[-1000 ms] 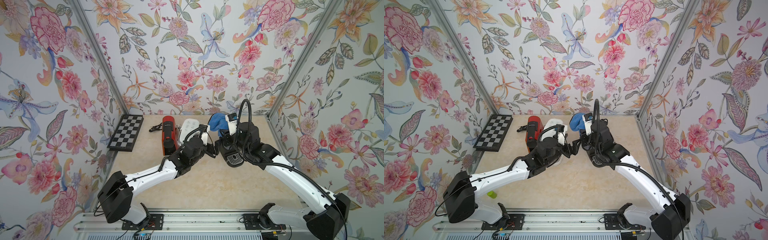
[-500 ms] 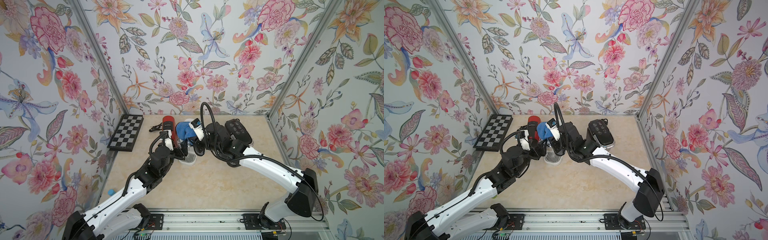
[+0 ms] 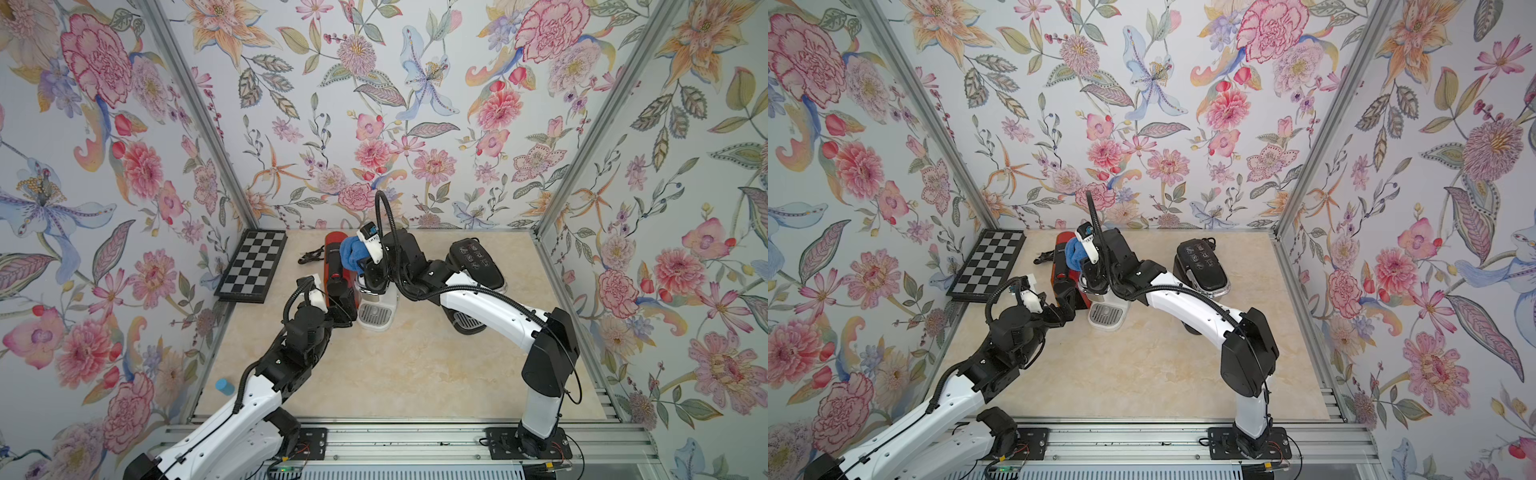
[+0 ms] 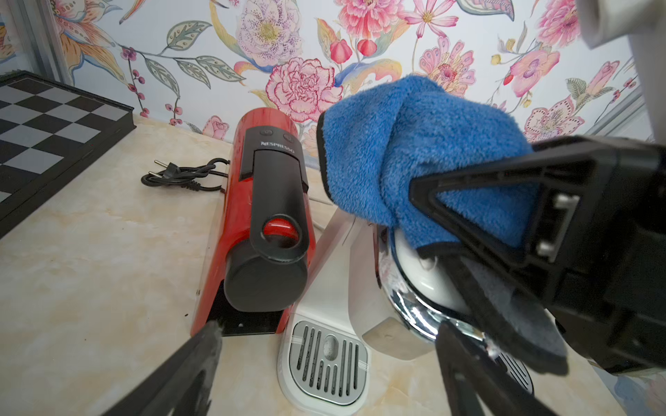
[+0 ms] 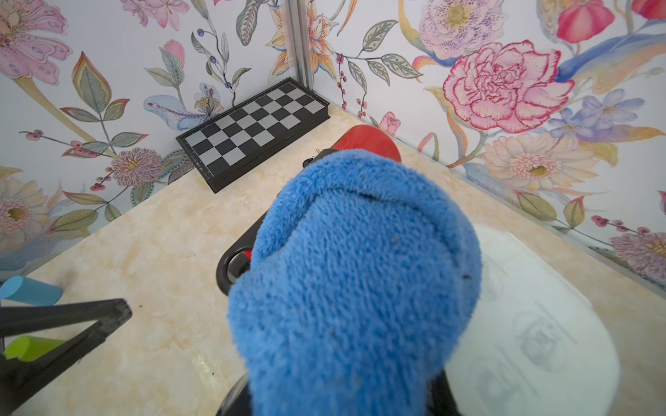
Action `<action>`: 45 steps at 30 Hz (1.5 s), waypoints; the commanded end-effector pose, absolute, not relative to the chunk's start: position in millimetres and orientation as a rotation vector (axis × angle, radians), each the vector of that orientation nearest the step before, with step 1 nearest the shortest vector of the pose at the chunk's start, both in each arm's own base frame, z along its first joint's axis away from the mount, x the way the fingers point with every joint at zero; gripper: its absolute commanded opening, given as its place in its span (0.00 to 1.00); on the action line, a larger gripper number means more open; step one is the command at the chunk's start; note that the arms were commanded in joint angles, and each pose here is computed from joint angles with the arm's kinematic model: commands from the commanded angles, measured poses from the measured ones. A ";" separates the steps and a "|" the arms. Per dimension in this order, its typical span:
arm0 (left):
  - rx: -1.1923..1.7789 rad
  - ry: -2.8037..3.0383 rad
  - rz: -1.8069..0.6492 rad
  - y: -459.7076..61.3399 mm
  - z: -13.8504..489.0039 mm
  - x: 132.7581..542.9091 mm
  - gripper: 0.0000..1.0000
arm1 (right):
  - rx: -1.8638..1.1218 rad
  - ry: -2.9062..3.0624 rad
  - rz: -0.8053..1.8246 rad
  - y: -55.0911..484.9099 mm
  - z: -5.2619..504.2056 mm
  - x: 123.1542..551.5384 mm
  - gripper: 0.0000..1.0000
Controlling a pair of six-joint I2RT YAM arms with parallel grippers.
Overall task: Wipe the surface of a coffee machine
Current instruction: Wipe the dirt from the surface of the coffee machine.
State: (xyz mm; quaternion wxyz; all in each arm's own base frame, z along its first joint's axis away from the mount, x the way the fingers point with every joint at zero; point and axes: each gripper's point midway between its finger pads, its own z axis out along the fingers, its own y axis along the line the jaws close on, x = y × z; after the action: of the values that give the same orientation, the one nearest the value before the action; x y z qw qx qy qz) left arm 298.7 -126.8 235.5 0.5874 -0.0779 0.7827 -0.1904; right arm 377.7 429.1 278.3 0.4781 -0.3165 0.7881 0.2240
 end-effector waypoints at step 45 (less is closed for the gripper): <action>-0.124 1.927 -0.488 -142.7 182.6 303.5 0.96 | -0.598 2.031 0.435 388.7 251.7 434.5 0.32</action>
State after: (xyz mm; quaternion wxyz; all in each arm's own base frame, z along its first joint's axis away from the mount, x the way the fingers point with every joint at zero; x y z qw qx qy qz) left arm 305.4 -147.9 186.2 0.5452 -0.0436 0.8117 -0.2049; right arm 425.8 403.9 275.3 0.4959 -0.2578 0.8062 0.1940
